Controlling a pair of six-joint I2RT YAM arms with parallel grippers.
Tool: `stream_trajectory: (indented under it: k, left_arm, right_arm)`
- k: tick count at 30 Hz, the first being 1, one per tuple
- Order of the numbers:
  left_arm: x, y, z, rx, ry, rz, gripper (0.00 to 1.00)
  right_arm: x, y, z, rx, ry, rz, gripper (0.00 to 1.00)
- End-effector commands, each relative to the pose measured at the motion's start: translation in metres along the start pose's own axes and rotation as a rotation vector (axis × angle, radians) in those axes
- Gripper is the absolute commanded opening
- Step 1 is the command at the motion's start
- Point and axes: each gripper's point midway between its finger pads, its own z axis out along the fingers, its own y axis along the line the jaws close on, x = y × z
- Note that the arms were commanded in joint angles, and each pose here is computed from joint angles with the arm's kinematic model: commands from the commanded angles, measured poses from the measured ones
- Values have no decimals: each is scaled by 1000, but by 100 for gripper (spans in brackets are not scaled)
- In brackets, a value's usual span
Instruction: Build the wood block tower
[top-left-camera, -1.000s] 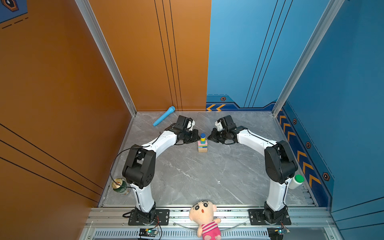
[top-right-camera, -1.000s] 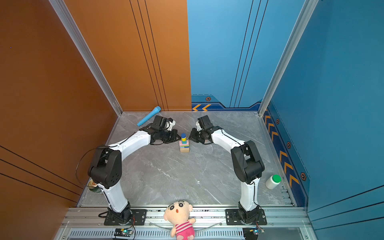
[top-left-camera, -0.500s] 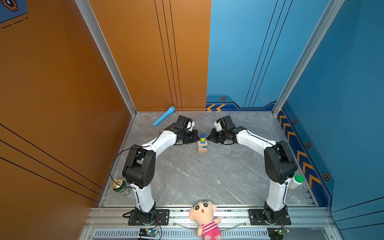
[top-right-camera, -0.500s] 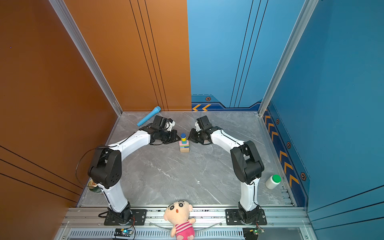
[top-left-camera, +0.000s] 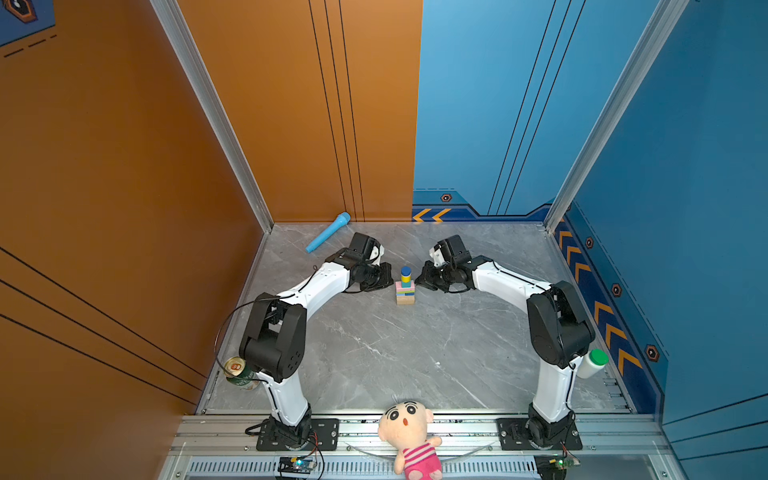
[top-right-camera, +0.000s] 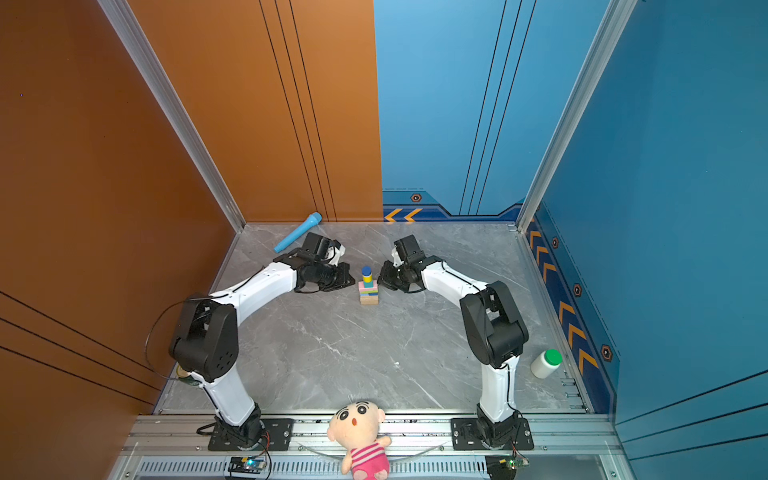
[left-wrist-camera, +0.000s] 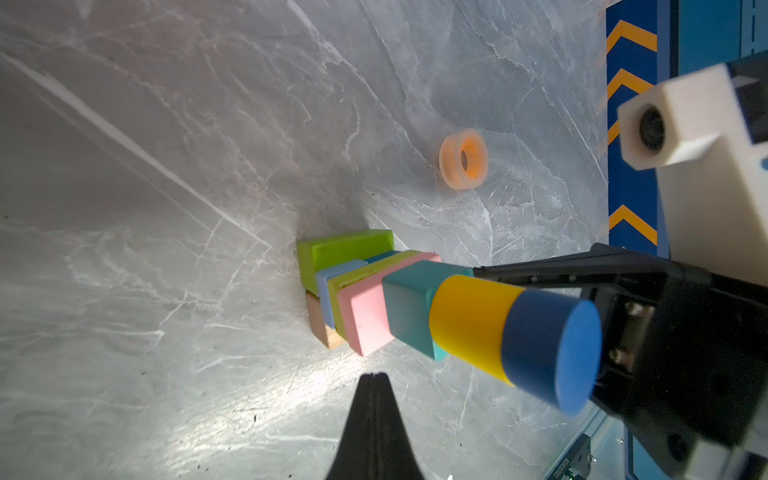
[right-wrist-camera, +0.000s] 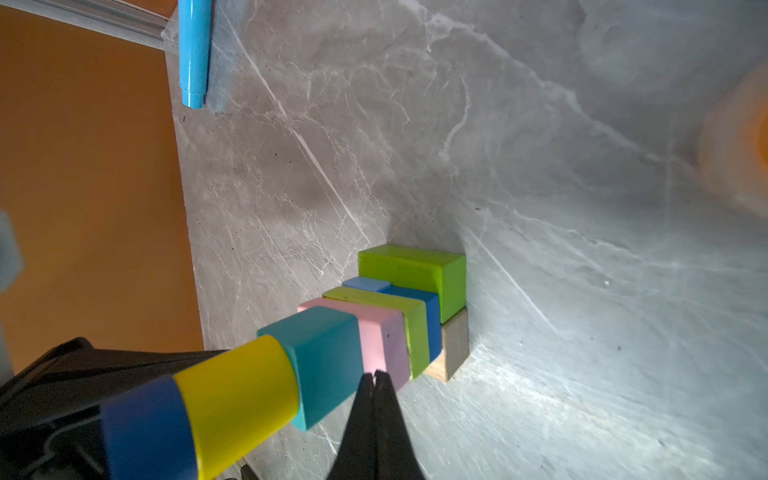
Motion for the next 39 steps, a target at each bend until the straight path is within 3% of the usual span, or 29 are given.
stream_trajectory:
  k: [1, 39]
  left_arm:
    - [10, 11, -8, -38, 12, 4, 0]
    - [0, 12, 34, -22, 77, -16, 0]
  right_arm:
    - [-7, 4, -15, -12, -36, -2, 0]
    - [-6, -6, -10, -7, -34, 27, 0]
